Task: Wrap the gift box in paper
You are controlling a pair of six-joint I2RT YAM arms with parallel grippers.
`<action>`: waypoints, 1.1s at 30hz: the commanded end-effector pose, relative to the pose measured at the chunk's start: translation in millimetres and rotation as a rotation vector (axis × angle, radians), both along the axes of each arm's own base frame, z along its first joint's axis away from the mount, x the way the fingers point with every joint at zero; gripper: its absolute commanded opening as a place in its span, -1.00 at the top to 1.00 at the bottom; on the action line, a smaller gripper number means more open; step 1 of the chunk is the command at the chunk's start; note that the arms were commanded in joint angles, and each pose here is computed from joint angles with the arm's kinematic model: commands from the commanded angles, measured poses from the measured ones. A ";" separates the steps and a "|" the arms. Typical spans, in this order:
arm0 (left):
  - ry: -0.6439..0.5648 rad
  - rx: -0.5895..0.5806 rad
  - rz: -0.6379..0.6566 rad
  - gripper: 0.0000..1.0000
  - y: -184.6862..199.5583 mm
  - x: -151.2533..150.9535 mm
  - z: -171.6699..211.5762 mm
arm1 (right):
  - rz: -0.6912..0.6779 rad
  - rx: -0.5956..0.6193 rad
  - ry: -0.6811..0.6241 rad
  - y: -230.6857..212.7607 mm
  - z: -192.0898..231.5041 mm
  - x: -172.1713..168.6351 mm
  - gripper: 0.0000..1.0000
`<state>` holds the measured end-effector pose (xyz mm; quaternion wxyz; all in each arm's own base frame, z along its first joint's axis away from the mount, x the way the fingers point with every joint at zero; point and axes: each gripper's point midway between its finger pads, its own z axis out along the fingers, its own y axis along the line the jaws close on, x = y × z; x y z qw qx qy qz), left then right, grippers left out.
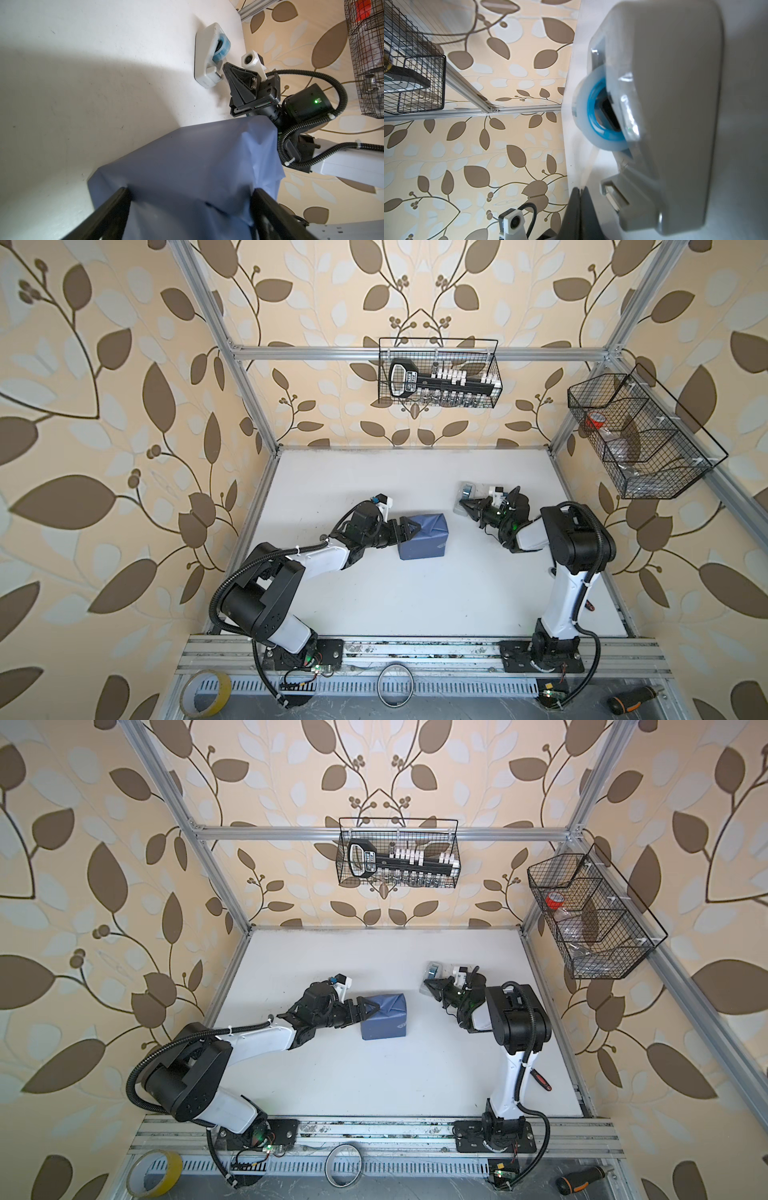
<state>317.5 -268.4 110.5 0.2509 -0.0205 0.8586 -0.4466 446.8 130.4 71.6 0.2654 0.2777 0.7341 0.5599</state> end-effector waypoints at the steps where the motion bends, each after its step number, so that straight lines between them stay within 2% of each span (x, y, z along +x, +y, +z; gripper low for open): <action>1: 0.172 0.125 0.010 -0.82 16.1 -21.1 -52.9 | 0.054 0.027 -0.065 14.0 22.2 -11.8 1.00; 12: 0.174 0.125 0.016 -0.81 17.0 -21.2 -54.6 | 0.047 -0.014 -0.025 16.5 0.7 -28.1 1.00; 19: 0.172 0.124 0.015 -0.81 16.9 -21.6 -53.7 | 0.041 -0.080 0.026 13.7 -22.7 -31.7 1.00; 33: 0.169 0.124 0.014 -0.81 16.3 -20.6 -52.9 | -0.002 -0.332 0.143 -11.0 -66.6 -42.0 1.00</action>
